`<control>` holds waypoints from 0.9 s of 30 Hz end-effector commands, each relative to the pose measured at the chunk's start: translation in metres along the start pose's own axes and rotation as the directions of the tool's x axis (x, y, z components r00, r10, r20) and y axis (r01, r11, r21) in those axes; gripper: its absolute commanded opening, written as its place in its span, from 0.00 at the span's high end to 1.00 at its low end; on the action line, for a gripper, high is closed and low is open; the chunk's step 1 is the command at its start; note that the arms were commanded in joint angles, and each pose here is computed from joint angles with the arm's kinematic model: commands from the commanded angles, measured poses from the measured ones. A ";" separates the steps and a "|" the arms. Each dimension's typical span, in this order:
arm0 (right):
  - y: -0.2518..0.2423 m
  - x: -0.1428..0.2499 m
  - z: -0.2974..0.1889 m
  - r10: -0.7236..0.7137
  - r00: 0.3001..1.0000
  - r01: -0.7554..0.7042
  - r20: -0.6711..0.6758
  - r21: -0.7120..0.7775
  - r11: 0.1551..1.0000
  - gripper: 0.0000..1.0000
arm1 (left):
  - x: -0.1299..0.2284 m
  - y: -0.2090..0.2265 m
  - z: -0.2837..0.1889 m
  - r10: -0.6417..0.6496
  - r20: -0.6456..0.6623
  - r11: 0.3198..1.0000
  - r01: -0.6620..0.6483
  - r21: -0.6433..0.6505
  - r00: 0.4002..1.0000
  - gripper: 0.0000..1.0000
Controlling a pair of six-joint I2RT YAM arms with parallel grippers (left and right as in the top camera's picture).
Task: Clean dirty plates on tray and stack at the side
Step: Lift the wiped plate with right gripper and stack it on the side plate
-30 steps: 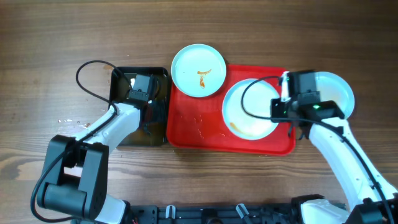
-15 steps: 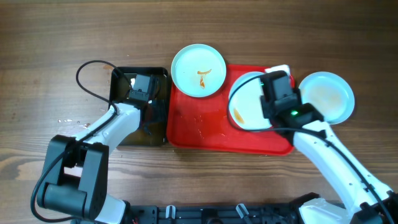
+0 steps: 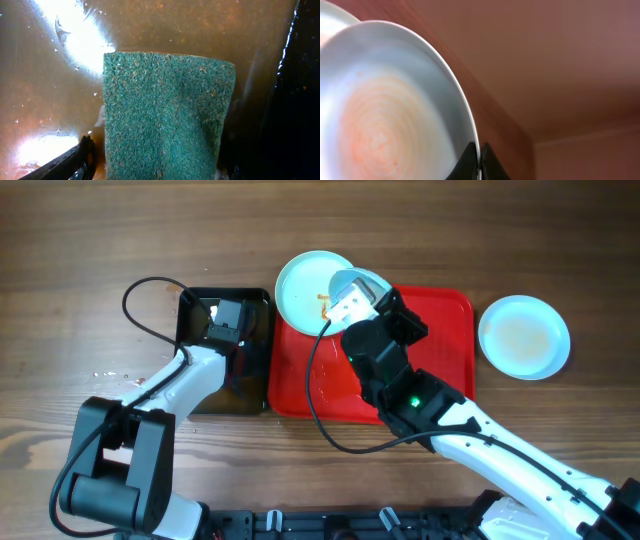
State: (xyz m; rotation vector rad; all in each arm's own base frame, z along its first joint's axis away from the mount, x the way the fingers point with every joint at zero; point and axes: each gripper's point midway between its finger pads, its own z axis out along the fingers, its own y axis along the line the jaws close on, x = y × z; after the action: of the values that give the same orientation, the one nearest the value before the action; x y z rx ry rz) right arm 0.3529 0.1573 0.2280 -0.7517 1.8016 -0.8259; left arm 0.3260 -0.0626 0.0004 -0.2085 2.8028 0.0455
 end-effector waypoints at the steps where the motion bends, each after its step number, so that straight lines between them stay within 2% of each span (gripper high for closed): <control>1: -0.020 -0.001 -0.001 0.059 0.998 -0.057 -0.017 0.063 0.996 0.96 | 0.009 0.004 0.006 -0.003 -0.029 1.000 0.002 -0.008 1.000 0.21; 3: -0.025 0.018 0.009 0.256 0.965 -0.250 -0.060 0.087 0.964 0.96 | 0.009 0.004 0.006 -0.003 -0.029 1.000 0.002 -0.008 1.000 0.21; 6: -0.013 0.058 0.027 0.436 0.881 -0.438 -0.185 0.034 0.898 0.96 | 0.009 0.004 0.006 -0.003 -0.030 1.000 0.002 -0.008 1.000 0.21; 10: -0.018 0.122 0.049 0.654 0.663 -0.668 -0.365 0.108 0.737 0.96 | 0.009 0.004 0.006 -0.003 -0.029 1.000 0.002 -0.008 1.000 0.20; 13: -0.033 0.178 0.067 0.803 0.383 -0.835 -0.457 0.201 0.513 0.96 | 0.009 0.004 0.006 -0.003 -0.030 1.000 0.002 -0.008 1.000 0.21; 15: -0.045 0.210 0.073 0.862 0.196 -0.898 -0.467 0.267 0.349 0.96 | 0.009 0.004 0.006 -0.003 -0.030 1.000 0.002 -0.008 1.000 0.21; 19: -0.072 0.267 0.071 0.910 -0.071 -0.898 -0.409 0.423 0.120 0.96 | 0.009 0.003 0.006 -0.003 -0.031 1.000 0.003 -0.005 1.000 0.21; 22: -0.093 0.315 0.064 0.926 -0.167 -0.843 -0.340 0.536 0.044 0.96 | 0.009 0.002 0.006 -0.003 -0.034 1.000 0.003 0.002 0.999 0.21; 27: -0.091 0.355 0.060 0.915 -0.232 -0.784 -0.331 0.620 0.025 0.95 | 0.009 0.002 0.006 -0.003 -0.034 1.000 0.003 0.002 0.999 0.21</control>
State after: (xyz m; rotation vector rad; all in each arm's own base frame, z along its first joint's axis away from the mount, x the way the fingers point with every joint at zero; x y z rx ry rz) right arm 0.3010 -0.1868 0.1101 1.2772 2.1756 -0.1687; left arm 0.3260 -0.0631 0.0004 -0.2079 2.8035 0.0412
